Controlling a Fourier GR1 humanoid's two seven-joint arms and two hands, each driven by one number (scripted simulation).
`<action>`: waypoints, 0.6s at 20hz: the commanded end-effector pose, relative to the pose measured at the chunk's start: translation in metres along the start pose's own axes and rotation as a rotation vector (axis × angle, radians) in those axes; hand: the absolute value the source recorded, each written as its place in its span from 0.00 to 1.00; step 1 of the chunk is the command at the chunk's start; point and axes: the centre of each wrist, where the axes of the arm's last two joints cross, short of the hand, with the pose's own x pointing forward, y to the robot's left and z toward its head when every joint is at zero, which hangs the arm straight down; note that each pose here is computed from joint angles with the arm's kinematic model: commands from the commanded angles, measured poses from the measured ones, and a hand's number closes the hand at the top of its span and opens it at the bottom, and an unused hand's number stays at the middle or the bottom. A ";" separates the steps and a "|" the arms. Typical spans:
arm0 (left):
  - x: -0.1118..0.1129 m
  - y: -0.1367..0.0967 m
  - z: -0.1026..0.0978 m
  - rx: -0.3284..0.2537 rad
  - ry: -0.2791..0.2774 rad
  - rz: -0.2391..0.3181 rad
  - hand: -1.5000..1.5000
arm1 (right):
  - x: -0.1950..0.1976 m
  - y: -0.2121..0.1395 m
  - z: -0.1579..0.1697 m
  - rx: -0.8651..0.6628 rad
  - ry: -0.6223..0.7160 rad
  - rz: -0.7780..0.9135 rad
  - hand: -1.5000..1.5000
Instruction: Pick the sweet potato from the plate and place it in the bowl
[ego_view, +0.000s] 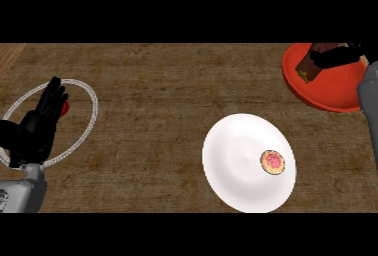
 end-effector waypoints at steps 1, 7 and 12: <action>0.006 0.002 0.005 -0.001 -0.007 -0.012 0.50 | -0.045 -0.002 -0.018 -0.016 0.016 -0.043 1.00; -0.002 -0.017 -0.004 -0.022 -0.027 0.008 0.50 | -0.059 0.011 -0.044 -0.007 0.045 -0.023 1.00; 0.019 -0.015 0.000 -0.047 -0.026 0.012 0.50 | -0.101 0.008 -0.040 -0.034 0.039 -0.023 1.00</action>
